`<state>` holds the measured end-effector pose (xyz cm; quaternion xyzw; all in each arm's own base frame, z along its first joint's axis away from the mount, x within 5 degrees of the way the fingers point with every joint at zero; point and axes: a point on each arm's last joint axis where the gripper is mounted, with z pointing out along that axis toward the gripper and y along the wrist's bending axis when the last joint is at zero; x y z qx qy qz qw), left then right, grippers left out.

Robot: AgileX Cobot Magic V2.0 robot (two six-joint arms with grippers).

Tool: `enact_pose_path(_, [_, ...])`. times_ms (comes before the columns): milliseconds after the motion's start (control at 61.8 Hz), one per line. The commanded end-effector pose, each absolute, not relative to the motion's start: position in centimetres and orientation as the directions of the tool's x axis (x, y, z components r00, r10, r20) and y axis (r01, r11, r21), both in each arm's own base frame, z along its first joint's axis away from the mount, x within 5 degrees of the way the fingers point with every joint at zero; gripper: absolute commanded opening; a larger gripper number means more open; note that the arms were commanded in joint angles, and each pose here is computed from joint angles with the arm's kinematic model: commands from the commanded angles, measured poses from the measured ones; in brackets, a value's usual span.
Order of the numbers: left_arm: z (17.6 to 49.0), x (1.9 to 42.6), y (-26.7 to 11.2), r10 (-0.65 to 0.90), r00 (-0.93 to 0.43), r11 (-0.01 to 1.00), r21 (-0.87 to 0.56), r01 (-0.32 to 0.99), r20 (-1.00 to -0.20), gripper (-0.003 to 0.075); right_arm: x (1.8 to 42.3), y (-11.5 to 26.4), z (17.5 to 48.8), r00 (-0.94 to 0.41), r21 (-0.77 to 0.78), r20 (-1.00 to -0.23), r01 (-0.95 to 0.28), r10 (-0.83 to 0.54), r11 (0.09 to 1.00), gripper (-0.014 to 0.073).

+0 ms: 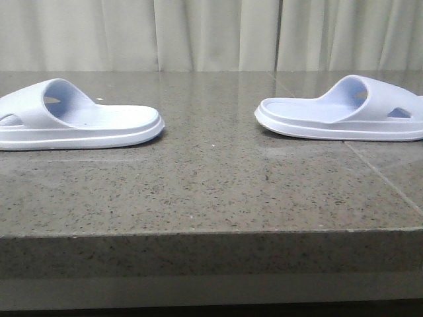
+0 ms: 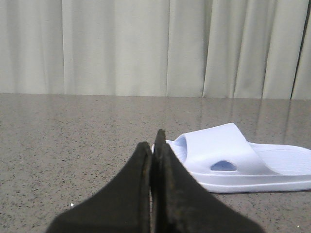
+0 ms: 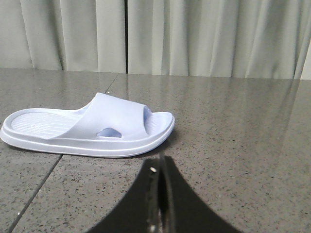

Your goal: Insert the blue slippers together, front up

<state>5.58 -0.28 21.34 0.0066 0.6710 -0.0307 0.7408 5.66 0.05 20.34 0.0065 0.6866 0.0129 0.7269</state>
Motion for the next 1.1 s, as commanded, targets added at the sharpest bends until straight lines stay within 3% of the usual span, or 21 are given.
enact_pose_path(0, [22.02,5.34,-0.26,-0.047,0.192,0.998,-0.036,0.06,-0.98,-0.002,5.42,0.0,21.29,0.152,0.008,-0.988,-0.002,0.009,1.0,-0.0068])
enact_pose_path(1084, [22.12,5.32,-0.26,-0.048,0.203,0.998,-0.036,0.06,-0.978,-0.002,5.42,0.0,21.32,0.153,0.008,-0.988,-0.002,0.009,1.0,-0.0068])
